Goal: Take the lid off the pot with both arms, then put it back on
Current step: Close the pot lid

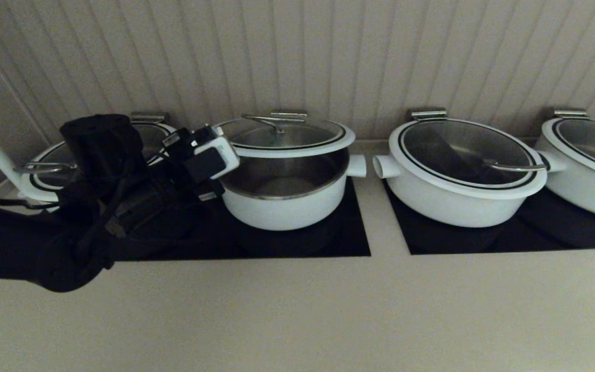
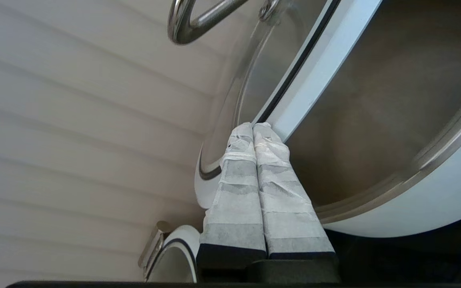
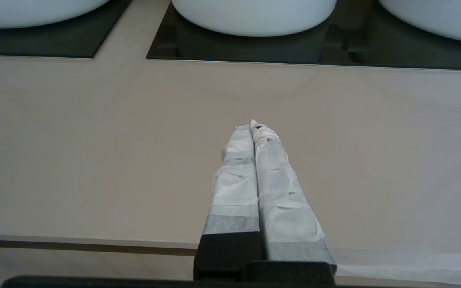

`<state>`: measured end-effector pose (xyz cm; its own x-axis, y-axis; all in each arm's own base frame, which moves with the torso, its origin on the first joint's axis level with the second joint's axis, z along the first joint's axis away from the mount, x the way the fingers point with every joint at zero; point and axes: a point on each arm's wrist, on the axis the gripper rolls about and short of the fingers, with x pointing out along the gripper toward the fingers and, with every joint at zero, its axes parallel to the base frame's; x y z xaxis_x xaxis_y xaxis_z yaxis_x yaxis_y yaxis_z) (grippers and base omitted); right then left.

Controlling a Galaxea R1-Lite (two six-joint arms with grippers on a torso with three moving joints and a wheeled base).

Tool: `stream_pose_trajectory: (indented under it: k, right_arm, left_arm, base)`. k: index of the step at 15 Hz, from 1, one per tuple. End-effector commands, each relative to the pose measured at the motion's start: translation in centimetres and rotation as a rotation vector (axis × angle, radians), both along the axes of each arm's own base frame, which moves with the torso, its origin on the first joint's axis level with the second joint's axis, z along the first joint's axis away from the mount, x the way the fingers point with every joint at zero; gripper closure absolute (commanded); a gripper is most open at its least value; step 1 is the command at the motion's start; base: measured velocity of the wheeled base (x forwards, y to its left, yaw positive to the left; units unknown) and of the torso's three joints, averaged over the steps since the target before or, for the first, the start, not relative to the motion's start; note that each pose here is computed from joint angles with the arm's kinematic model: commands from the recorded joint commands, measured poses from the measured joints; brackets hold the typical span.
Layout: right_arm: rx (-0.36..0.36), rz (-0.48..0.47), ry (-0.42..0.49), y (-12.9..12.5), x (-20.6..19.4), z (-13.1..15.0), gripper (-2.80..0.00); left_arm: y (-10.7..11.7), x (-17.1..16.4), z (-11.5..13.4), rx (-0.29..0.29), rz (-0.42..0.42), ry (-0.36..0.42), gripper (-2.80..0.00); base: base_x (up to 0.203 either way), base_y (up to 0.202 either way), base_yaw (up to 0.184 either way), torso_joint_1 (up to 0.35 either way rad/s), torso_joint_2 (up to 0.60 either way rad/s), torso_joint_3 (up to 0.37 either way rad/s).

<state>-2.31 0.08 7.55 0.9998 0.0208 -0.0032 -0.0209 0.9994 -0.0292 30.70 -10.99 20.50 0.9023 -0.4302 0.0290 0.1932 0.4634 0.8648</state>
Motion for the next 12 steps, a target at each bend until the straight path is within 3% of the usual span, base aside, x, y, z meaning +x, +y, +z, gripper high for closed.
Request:
stream_pose_trajectory:
  k: [1,12]
  right_arm:
    - [0.0,0.001,0.001,0.0,0.0,0.0,0.0]
    - [-0.001,0.001,0.001,0.0,0.0,0.0,0.0]
  left_arm:
    - [-0.4,-0.2,-0.5,0.01,-0.015,0.013,0.0]
    - [-0.8,-1.6,-2.9,0.046,-0.044,0.082,0.0]
  base:
    - [0.0,0.0,0.0,0.0,0.0,0.0]
    - [0.0,0.0,0.0,0.0,0.0,0.0]
